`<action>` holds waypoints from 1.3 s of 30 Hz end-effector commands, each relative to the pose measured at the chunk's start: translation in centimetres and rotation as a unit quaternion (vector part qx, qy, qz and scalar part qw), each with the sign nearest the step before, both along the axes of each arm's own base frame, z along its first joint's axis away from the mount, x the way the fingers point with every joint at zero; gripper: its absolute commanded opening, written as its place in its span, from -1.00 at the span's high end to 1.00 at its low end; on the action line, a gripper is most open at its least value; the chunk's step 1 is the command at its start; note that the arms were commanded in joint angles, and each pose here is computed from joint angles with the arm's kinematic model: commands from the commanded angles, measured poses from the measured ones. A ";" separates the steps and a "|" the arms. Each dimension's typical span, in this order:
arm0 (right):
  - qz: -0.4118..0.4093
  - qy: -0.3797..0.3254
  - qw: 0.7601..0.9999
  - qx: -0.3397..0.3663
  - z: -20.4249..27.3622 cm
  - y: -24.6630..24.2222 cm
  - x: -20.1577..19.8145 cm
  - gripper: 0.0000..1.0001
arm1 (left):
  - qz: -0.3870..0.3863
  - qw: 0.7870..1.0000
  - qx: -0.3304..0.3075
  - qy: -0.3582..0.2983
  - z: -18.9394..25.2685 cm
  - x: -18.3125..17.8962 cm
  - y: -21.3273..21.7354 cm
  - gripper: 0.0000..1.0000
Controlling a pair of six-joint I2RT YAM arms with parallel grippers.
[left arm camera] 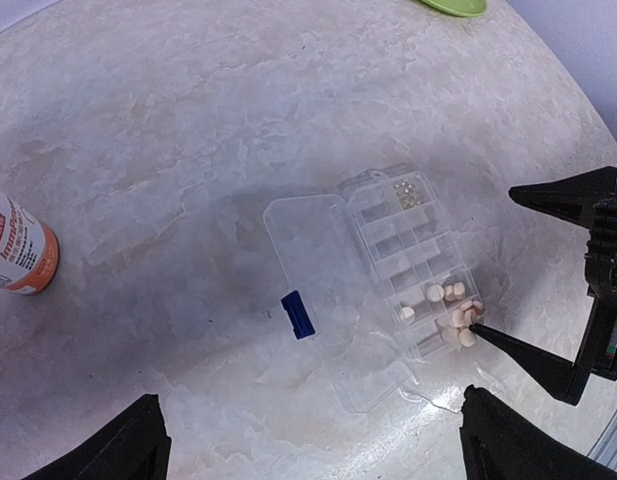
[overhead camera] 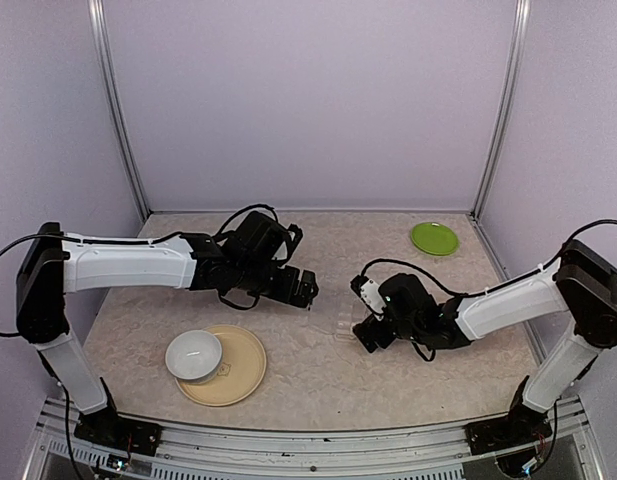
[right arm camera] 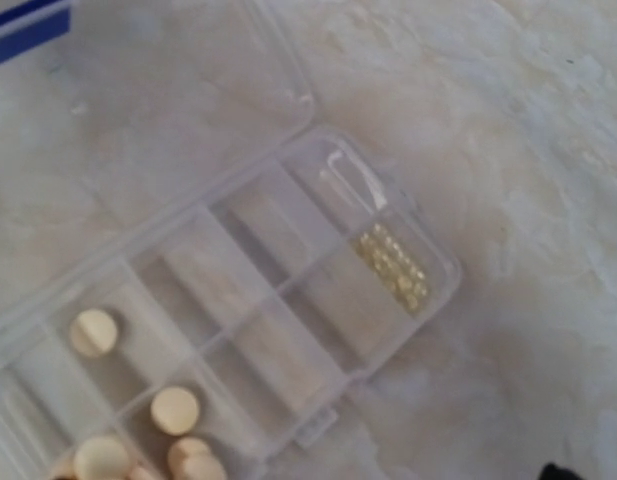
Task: Sort the pills into containers
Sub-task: Pick up the pill container from the center of the board.
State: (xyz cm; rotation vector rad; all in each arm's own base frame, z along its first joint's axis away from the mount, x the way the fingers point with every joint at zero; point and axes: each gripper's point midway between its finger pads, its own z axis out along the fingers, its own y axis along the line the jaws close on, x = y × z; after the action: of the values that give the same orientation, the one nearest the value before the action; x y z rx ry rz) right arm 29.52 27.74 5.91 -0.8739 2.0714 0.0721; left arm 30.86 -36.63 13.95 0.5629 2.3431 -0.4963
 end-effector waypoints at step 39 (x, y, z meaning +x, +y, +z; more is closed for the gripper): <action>-0.073 -0.003 0.993 0.088 5.4 -4.0 4.6 -1.00 | 0.010 0.994 -0.068 0.089 -4.1 -3.9 -2.2 -0.98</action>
State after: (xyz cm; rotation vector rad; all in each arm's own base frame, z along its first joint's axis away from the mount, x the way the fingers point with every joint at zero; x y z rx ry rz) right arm 33.87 23.93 10.79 -0.6532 2.0748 0.1349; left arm 27.84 -37.73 11.05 0.5354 2.4280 -0.6153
